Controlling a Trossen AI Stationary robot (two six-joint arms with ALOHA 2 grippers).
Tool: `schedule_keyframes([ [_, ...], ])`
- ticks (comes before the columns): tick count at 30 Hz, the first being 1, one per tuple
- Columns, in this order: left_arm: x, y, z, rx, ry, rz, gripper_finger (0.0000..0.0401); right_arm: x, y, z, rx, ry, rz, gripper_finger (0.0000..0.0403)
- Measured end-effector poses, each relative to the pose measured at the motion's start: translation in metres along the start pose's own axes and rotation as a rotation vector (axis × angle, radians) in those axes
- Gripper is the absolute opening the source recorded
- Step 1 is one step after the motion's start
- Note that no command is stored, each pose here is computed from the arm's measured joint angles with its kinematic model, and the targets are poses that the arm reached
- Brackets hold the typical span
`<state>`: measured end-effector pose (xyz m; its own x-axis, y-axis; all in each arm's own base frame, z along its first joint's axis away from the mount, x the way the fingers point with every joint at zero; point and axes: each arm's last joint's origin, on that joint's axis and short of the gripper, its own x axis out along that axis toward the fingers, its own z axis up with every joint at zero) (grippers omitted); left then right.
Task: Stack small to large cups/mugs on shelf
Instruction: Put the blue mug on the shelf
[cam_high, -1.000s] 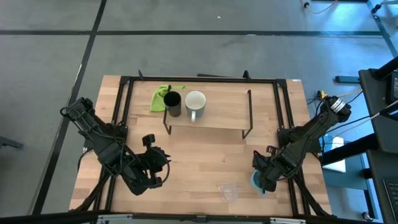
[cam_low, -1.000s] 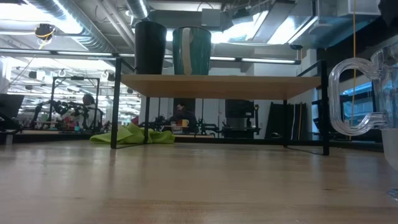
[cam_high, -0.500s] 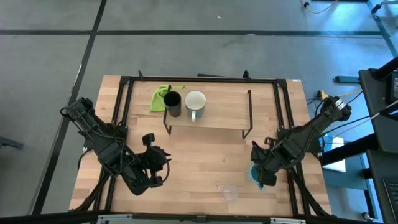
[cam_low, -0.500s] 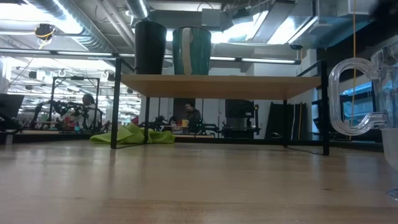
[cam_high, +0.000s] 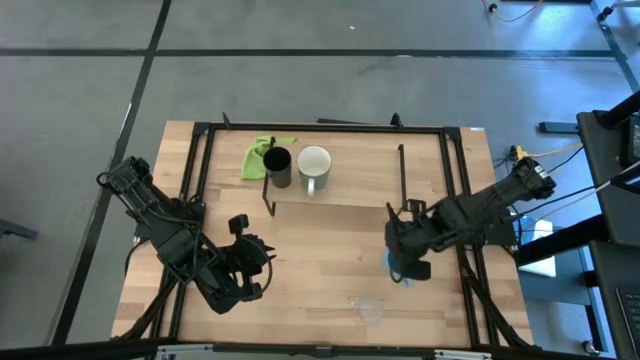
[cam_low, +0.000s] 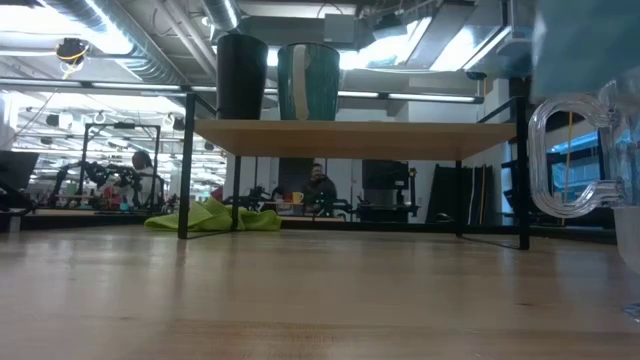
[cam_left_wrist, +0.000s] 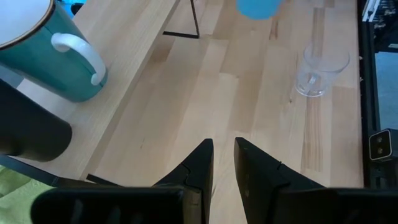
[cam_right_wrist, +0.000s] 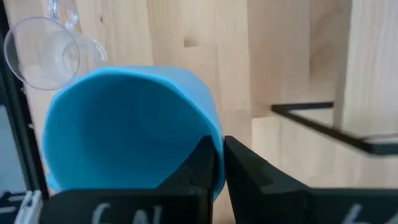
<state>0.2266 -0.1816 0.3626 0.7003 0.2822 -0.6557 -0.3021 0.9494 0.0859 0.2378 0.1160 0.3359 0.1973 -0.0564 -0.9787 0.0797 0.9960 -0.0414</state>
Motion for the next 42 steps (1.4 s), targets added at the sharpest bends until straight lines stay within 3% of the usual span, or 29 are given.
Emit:
schedule_keyframes([
  [8, 0.0, 0.0, 0.0, -0.013, -0.003, -0.004, 0.0059, -0.016, -0.013, 0.043, -0.063, -0.075, -0.014, 0.0029],
  [20, 0.0, -0.001, 0.001, -0.015, -0.004, -0.005, 0.0059, -0.044, -0.078, 0.074, 0.081, -0.119, -0.138, 0.0026],
  [31, 0.0, -0.001, 0.001, -0.02, -0.022, 0.003, 0.0059, -0.039, -0.149, 0.081, 0.255, -0.096, -0.172, 0.0025],
  [42, 0.005, 0.003, 0.005, -0.034, -0.02, 0.023, 0.0059, -0.009, -0.17, 0.103, 0.213, -0.039, -0.108, 0.0026],
])
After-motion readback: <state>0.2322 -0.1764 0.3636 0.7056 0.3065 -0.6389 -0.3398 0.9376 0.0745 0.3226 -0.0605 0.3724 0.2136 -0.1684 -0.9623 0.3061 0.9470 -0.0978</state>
